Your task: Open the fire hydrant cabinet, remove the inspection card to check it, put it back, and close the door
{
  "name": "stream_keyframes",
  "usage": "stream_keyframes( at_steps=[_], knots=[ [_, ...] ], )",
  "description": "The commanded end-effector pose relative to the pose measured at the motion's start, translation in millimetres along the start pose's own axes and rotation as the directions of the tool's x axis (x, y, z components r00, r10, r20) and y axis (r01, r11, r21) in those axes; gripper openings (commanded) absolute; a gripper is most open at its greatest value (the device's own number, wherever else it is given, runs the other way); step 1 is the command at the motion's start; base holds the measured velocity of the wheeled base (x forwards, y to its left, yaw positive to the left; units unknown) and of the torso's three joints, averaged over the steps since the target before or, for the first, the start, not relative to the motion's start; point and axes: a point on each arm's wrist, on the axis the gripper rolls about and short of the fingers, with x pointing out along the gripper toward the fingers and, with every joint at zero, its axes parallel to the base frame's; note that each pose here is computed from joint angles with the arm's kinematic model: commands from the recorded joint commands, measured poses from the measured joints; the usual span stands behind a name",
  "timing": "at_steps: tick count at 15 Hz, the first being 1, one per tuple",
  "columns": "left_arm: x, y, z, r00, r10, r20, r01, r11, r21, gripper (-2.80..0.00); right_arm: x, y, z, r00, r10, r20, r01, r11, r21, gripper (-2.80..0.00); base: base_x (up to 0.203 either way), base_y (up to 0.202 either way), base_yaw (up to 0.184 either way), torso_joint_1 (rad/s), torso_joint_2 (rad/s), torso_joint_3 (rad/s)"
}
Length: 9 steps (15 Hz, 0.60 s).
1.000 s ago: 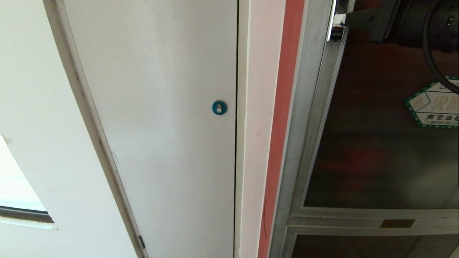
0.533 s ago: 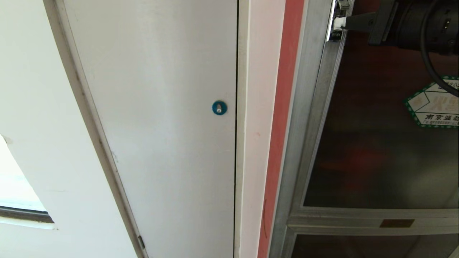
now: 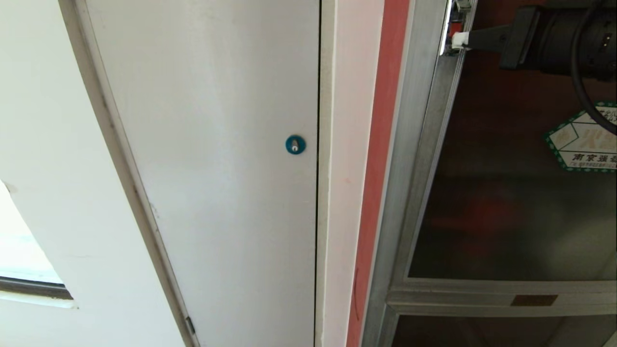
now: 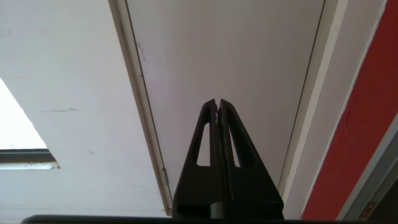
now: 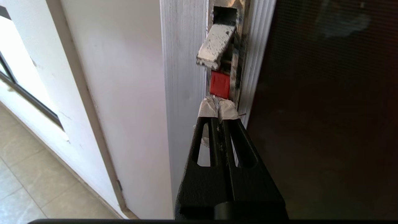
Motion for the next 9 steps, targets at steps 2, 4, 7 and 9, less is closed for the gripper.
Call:
stream_keyframes(
  at_steps=[2, 4, 7, 9],
  knots=[
    [2, -0.2, -8, 1.000, -0.001, -0.028, 0.001, 1.000, -0.001, -2.80, -38, 23, 8, 0.997, 0.068, 0.042, -0.068, 0.998, -0.005, -2.80, 0.000, 0.000, 0.000, 0.000, 0.00, 0.000],
    [2, -0.2, -8, 1.000, -0.001, -0.028, 0.001, 1.000, -0.001, -2.80, -56, 37, 2, 0.995, 0.089, 0.040, -0.089, 0.996, 0.001, -2.80, 0.000, 0.000, 0.000, 0.000, 0.00, 0.000],
    [2, -0.2, -8, 1.000, -0.001, -0.028, 0.001, 1.000, -0.001, -2.80, -65, 50, -10, 0.995, 0.017, 0.097, -0.018, 1.000, 0.010, -2.80, 0.000, 0.000, 0.000, 0.000, 0.00, 0.000],
    [2, -0.2, -8, 1.000, -0.001, -0.028, 0.001, 1.000, -0.001, -2.80, -61, 53, -10, 0.972, -0.138, 0.189, 0.132, 0.990, 0.043, -2.80, 0.000, 0.000, 0.000, 0.000, 0.00, 0.000]
  ],
)
